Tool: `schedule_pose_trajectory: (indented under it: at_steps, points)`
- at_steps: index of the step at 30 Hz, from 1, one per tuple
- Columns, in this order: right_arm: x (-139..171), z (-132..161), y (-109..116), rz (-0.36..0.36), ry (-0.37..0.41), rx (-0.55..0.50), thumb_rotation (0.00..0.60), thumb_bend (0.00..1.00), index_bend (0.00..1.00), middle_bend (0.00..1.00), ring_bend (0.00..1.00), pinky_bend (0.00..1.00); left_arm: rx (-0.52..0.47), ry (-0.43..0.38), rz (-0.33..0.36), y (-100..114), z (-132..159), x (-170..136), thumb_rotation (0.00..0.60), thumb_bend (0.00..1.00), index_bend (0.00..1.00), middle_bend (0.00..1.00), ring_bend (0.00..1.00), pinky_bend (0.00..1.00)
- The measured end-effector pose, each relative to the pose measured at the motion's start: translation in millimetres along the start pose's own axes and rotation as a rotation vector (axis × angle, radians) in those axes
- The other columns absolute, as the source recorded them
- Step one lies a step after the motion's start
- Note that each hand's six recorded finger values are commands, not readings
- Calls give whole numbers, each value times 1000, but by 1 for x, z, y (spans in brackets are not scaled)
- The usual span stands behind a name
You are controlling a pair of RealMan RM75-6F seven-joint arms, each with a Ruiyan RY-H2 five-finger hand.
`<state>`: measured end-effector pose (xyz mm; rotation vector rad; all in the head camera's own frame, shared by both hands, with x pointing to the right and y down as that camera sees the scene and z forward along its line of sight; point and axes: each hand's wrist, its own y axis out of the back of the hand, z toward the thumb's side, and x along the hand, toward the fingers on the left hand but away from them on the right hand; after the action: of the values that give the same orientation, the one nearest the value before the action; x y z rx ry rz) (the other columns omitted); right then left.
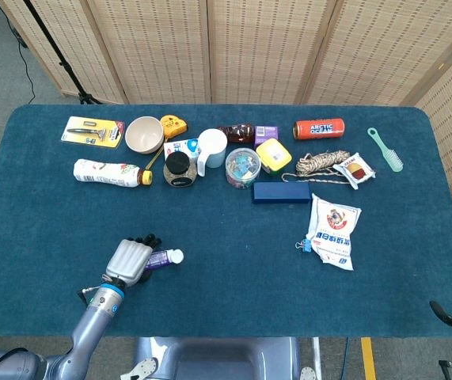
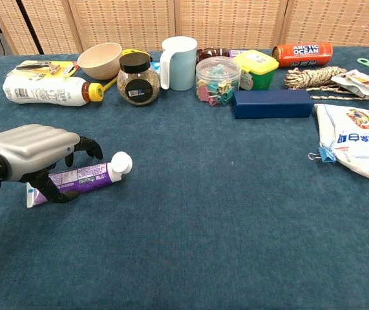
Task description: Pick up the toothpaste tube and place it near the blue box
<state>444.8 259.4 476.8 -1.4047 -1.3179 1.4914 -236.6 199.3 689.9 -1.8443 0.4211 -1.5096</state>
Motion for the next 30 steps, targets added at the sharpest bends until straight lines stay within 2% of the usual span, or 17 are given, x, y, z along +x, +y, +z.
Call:
schedule_pose_trajectory:
  at_steps: [8, 13, 19, 25, 30]
  points:
    - [1, 2, 1, -2, 1, 2, 600, 0, 48, 0, 0, 45, 7, 52, 1, 4, -22, 9, 569, 277, 206, 218, 313, 400]
    - [1, 3, 1, -5, -3, 5, 600, 0, 48, 0, 0, 45, -30, 54, 14, 12, -29, 13, 570, 278, 205, 218, 301, 400]
    - [1, 1, 1, -4, -9, 5, 600, 0, 48, 0, 0, 45, -58, -2, 14, 19, -24, 14, 576, 277, 208, 218, 278, 399]
    - [3, -2, 3, -9, -20, 2, 600, 0, 48, 0, 0, 45, -30, -100, -17, 16, -7, 18, 580, 280, 216, 218, 273, 400]
    - [4, -3, 4, -15, -23, -3, 600, 0, 48, 0, 0, 46, -1, -128, -29, 15, -2, 19, 587, 302, 282, 223, 276, 400]
